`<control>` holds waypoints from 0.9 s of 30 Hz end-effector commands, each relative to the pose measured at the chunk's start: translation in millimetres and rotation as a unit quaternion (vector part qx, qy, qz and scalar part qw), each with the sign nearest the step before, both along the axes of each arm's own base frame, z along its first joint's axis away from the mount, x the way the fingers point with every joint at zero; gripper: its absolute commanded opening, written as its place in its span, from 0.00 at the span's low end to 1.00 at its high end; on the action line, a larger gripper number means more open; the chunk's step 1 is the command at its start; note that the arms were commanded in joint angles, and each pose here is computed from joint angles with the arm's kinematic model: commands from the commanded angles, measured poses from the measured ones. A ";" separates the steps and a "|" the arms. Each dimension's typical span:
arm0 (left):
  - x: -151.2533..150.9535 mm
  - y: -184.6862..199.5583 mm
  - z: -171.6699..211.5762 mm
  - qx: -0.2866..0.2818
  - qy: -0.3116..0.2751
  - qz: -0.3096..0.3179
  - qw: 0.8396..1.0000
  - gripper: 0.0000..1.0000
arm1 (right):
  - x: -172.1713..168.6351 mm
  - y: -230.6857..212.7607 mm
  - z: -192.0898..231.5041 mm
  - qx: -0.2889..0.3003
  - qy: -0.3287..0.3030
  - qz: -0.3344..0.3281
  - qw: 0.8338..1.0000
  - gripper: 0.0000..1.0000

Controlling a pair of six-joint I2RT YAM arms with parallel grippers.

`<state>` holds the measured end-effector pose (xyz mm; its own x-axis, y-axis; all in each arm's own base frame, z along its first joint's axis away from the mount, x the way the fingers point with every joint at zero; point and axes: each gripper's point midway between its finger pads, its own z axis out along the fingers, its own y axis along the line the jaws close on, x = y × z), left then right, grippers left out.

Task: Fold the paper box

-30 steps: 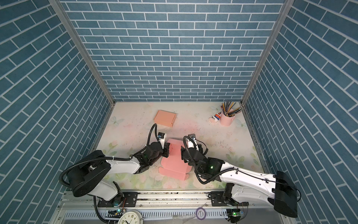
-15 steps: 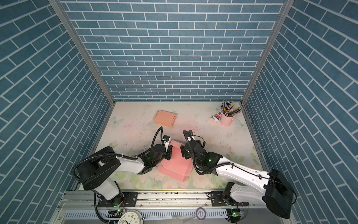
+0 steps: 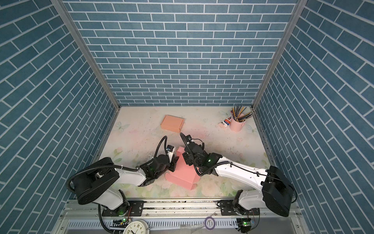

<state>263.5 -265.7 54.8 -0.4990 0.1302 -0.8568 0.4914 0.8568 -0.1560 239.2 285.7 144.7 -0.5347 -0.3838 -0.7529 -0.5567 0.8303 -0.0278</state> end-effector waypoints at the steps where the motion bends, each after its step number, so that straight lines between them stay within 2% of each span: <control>1: -11.3 5.0 -1.3 -0.017 0.031 0.007 0.999 0.37 | 0.1 -2.6 -5.6 -0.044 -0.004 0.014 0.999 0.73; 6: -25.1 7.1 -5.7 -0.024 0.084 0.005 0.996 0.39 | 2.5 -5.2 -19.5 -0.087 0.012 0.007 0.996 0.71; 11: -42.3 13.2 -9.2 -0.037 0.125 -0.001 0.991 0.42 | 1.6 -1.1 -20.1 -0.089 0.013 0.013 0.996 0.68; 21: -61.5 31.6 12.8 -0.046 0.148 -0.001 0.988 0.51 | 7.2 -3.9 -27.4 -0.111 0.017 -0.002 0.994 0.47; 27: -64.2 29.5 33.6 -0.054 0.162 -0.009 0.985 0.54 | 11.9 -9.2 -29.6 -0.103 0.028 -0.018 0.994 0.43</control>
